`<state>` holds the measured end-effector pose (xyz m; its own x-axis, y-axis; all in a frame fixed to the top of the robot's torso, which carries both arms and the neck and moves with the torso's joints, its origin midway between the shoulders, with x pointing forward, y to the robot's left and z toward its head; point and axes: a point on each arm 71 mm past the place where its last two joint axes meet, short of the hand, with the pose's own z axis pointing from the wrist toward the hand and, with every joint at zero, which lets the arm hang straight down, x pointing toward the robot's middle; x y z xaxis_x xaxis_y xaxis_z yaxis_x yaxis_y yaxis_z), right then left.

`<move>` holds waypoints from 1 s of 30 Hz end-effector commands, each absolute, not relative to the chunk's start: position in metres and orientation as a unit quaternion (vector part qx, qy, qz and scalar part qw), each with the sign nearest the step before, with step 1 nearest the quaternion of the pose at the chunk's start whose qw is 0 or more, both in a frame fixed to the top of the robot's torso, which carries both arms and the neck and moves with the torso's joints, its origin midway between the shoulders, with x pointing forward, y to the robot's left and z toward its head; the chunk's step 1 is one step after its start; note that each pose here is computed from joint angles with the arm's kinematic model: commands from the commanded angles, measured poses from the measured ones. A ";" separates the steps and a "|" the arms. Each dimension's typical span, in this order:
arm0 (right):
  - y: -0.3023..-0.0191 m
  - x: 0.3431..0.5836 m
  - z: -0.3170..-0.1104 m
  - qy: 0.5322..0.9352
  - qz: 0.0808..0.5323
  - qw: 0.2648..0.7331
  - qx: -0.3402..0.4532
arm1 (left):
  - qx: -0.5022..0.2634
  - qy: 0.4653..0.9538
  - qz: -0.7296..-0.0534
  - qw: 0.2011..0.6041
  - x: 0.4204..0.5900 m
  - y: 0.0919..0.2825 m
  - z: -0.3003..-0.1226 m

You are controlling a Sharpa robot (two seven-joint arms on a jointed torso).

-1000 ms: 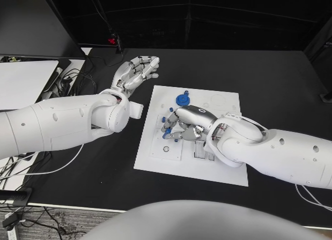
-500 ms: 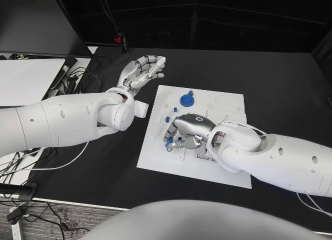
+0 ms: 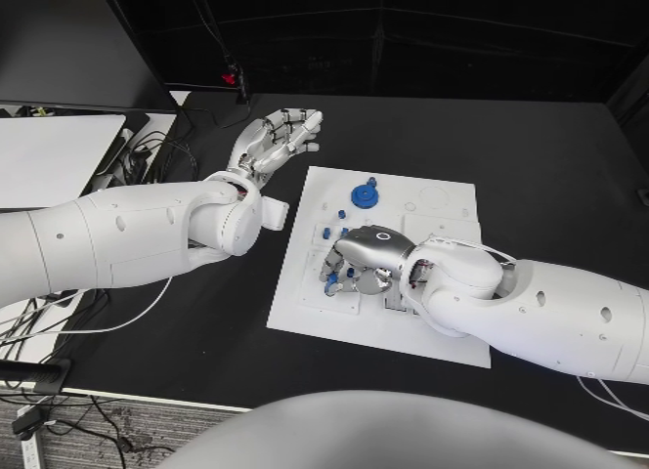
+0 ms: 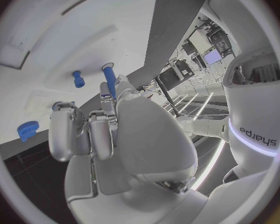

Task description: Assemble the parts on the task board

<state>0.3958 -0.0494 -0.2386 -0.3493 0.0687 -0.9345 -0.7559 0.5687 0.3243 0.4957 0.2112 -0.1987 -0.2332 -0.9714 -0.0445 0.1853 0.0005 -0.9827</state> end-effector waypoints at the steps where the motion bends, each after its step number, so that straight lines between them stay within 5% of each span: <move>1: -0.049 0.395 -0.240 0.724 0.384 0.512 -0.257 | -0.340 0.462 -0.639 0.513 0.493 0.210 -0.186; 30: -0.041 0.394 -0.243 0.728 0.370 0.506 -0.278 | -0.341 0.463 -0.638 0.512 0.493 0.210 -0.186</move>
<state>0.3945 -0.0415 -0.2422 -0.3456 -0.0044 -0.9384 -0.7722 0.5695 0.2817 0.4958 0.2110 -0.1987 -0.2338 -0.9713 -0.0442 0.1853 0.0001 -0.9827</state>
